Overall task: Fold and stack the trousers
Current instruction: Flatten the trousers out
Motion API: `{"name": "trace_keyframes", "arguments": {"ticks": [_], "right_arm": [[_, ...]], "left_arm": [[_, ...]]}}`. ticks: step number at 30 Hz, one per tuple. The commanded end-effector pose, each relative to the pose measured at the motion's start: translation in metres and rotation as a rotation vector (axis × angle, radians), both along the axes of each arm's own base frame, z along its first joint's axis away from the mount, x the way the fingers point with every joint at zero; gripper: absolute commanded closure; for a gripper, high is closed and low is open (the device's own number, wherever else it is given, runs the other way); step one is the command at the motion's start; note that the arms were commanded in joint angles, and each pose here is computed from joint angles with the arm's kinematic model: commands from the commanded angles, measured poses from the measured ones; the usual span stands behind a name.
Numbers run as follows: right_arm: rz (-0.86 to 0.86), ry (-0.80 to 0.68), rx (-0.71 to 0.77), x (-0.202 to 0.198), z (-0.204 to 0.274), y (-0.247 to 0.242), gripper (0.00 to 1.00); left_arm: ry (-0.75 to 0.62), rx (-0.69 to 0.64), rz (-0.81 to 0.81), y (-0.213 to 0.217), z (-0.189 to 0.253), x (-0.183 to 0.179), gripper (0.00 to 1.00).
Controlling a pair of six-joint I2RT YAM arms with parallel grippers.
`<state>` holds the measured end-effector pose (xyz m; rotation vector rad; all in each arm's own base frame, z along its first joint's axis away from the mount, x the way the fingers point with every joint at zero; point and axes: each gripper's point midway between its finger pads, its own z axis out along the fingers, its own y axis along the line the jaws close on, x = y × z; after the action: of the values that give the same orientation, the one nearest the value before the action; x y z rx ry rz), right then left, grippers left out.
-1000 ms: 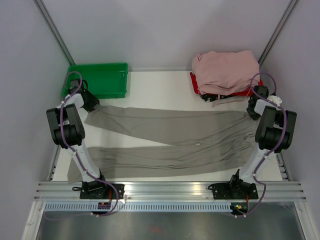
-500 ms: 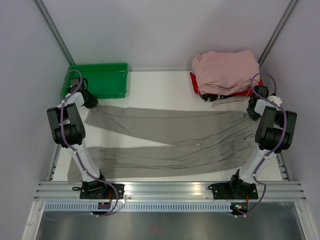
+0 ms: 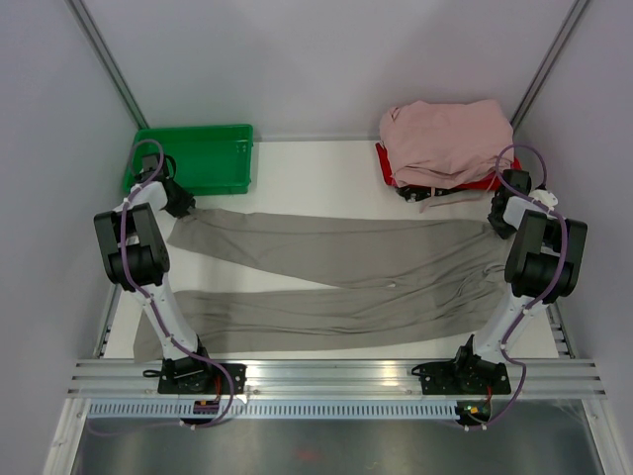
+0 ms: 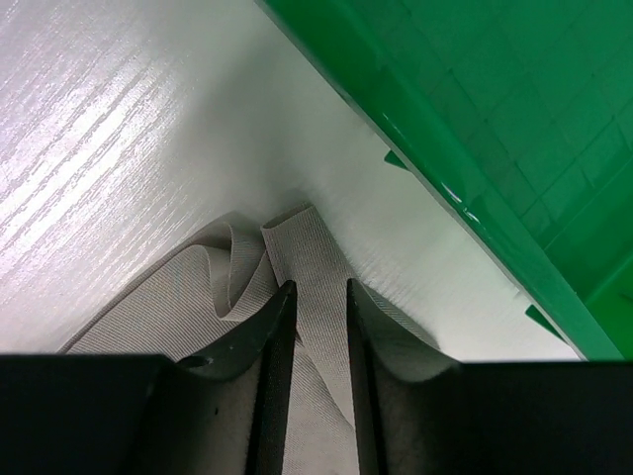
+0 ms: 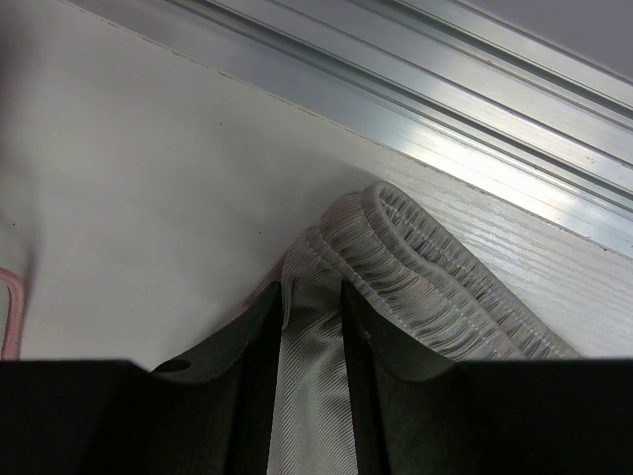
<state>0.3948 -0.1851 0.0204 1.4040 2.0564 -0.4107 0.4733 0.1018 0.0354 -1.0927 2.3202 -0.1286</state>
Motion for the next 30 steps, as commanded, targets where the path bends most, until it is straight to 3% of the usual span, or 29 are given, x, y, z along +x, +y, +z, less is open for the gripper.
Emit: {"name": "trace_keyframes", "arguments": {"ticks": [1, 21, 30], "right_arm": [[-0.022, -0.041, -0.023, 0.003, 0.019, -0.005, 0.63], [-0.023, -0.038, -0.023, 0.002, 0.021, -0.004, 0.63], [-0.022, -0.033, -0.017, 0.001, 0.020, -0.003, 0.63]], "left_arm": [[-0.012, 0.013, 0.034, 0.002, 0.006, 0.004, 0.67], [-0.019, 0.024, 0.048, 0.004, 0.013, -0.001, 0.67], [0.003, 0.030, 0.057, 0.006, 0.005, -0.004, 0.75]]}}
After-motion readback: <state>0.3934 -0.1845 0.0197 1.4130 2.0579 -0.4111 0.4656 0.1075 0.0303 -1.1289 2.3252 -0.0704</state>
